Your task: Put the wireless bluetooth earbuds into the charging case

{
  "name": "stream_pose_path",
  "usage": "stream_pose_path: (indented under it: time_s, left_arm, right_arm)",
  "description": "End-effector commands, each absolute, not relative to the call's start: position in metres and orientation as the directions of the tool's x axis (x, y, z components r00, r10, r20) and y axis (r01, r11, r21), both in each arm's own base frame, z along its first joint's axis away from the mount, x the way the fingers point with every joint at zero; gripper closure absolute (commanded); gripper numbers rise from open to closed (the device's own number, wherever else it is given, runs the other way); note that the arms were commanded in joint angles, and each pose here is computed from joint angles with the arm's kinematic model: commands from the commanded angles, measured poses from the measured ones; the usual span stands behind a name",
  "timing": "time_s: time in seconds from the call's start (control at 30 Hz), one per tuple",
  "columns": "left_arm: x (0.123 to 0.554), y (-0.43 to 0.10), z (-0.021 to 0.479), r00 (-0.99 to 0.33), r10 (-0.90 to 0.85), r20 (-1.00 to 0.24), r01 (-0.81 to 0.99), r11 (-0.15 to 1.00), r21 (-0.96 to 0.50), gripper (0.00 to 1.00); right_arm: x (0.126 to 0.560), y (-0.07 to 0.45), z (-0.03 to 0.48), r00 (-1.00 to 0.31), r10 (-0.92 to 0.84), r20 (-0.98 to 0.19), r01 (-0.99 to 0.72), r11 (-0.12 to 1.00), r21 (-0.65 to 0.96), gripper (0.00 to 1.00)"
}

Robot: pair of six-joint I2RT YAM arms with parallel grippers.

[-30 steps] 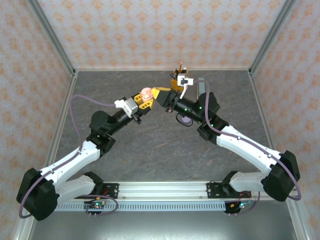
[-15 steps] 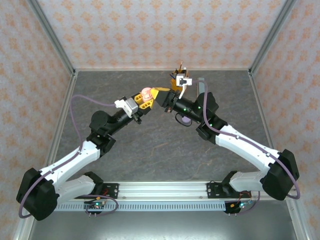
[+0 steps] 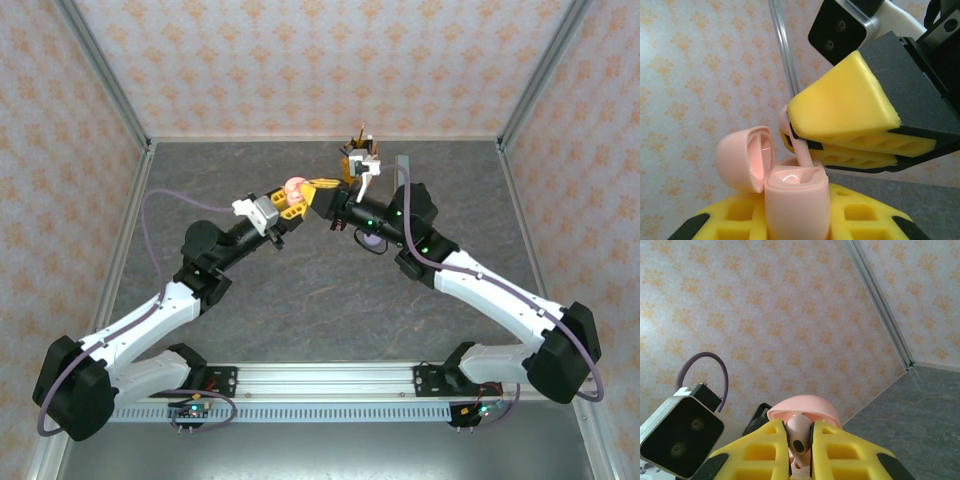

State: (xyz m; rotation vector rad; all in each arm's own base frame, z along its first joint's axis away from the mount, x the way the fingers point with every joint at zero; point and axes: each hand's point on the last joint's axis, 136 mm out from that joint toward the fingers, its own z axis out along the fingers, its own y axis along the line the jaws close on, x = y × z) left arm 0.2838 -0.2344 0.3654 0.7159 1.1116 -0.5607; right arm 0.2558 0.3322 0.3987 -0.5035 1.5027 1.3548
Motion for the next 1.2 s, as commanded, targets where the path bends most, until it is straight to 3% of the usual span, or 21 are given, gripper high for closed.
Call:
stream_pose_path:
  time_s: [0.0,0.33,0.67,1.07,1.17]
  left_arm:
    - [0.278,-0.226,0.403,0.444,-0.104,-0.890,0.671,0.696,0.254,1.00]
    - [0.276,-0.225,0.405,0.447,-0.107,-0.888,0.673,0.694,0.255,1.00]
    - [0.273,-0.225,0.404,0.445,-0.111,-0.889,0.680,0.687,0.255,1.00]
    - [0.273,-0.224,0.399,0.433,-0.112,-0.895,0.682,0.689,0.244,1.00]
    - [0.274,-0.225,0.398,0.429,-0.113,-0.896,0.683,0.689,0.241,1.00]
  right_arm:
    - [0.236,0.342,0.368,-0.469,0.172,-0.866,-0.829,0.253,0.499,0.87]
    - [0.253,0.337,0.355,-0.482,0.177,-0.858,-0.781,0.358,0.512,0.89]
    - [0.271,0.335,0.368,-0.488,0.222,-0.844,-0.737,0.413,0.535,0.60]
    - [0.276,0.324,0.404,-0.458,0.304,-0.835,-0.732,0.404,0.549,0.33]
    - [0.274,0.323,0.413,-0.454,0.313,-0.834,-0.739,0.391,0.549,0.30]
